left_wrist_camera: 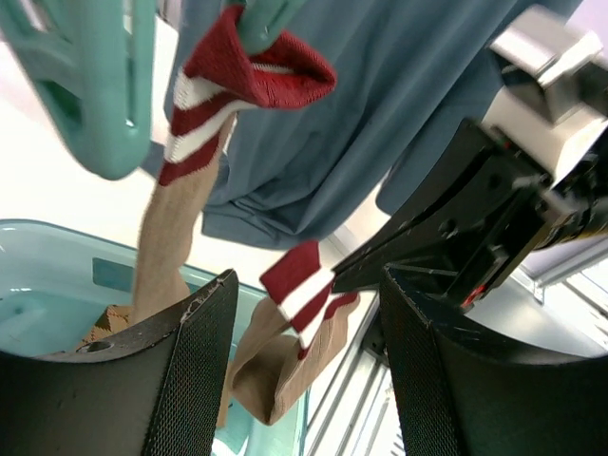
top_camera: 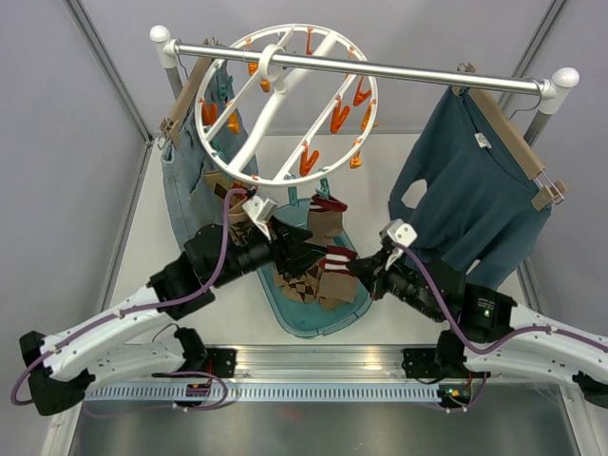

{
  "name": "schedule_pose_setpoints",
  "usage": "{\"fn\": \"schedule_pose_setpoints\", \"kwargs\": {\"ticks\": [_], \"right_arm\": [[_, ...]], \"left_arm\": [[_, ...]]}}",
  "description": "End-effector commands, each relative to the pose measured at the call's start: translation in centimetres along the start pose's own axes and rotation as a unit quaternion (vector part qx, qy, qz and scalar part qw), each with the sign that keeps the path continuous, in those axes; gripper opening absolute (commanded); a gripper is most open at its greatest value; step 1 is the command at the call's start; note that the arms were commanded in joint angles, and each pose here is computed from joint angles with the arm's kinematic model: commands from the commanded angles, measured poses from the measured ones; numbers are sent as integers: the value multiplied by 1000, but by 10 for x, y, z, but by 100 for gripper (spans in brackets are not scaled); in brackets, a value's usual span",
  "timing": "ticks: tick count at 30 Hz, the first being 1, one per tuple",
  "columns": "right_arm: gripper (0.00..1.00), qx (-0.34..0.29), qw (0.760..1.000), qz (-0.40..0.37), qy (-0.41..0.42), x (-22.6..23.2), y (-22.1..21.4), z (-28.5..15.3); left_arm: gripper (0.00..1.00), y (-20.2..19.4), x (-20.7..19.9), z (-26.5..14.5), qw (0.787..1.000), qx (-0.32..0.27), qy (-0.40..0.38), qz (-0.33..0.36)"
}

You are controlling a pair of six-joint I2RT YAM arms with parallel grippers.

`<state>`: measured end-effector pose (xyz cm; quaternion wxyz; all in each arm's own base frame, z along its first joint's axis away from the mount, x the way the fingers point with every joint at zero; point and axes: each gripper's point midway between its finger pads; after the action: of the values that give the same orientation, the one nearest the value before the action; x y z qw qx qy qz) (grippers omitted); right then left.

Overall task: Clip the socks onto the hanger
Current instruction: Pick up the sock from the bin.

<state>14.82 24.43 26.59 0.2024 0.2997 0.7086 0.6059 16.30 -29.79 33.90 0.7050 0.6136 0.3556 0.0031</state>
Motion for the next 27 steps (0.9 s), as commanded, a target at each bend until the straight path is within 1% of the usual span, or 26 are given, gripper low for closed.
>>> {"fn": "schedule_pose_setpoints", "kwargs": {"ticks": [1,4,10,15,20,25,27], "right_arm": [[0,-46,999,-4,-2,-1,38,-8],[0,-56,998,-4,-3,0,49,-8],[0,-72,997,-2,0,0,64,-13],[0,-73,997,-1,-3,-1,67,-13],[0,-66,998,-5,-5,0,66,-10],[0,-75,997,-2,-9,-2,70,-12],[0,-78,997,0,-10,-3,73,-14]], "left_arm": [[66,4,-12,3,1000,9,-26,5],[65,-5,-9,10,999,25,-21,-9],[65,-8,-7,18,999,27,-17,-23],[64,-1,-18,22,999,20,-41,-27],[62,2,-28,23,997,14,-66,-34],[53,-3,-33,26,996,26,-81,-40],[51,-4,-32,28,996,28,-81,-40]]}}
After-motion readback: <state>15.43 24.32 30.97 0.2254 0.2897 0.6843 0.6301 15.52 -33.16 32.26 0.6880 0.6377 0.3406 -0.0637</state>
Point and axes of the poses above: each gripper's point midway between its finger pads, its own z axis out along the fingers, its own x axis along the line the jaws close on, y = z × x, and after that the axes turned 7 degrees about -z, right-handed
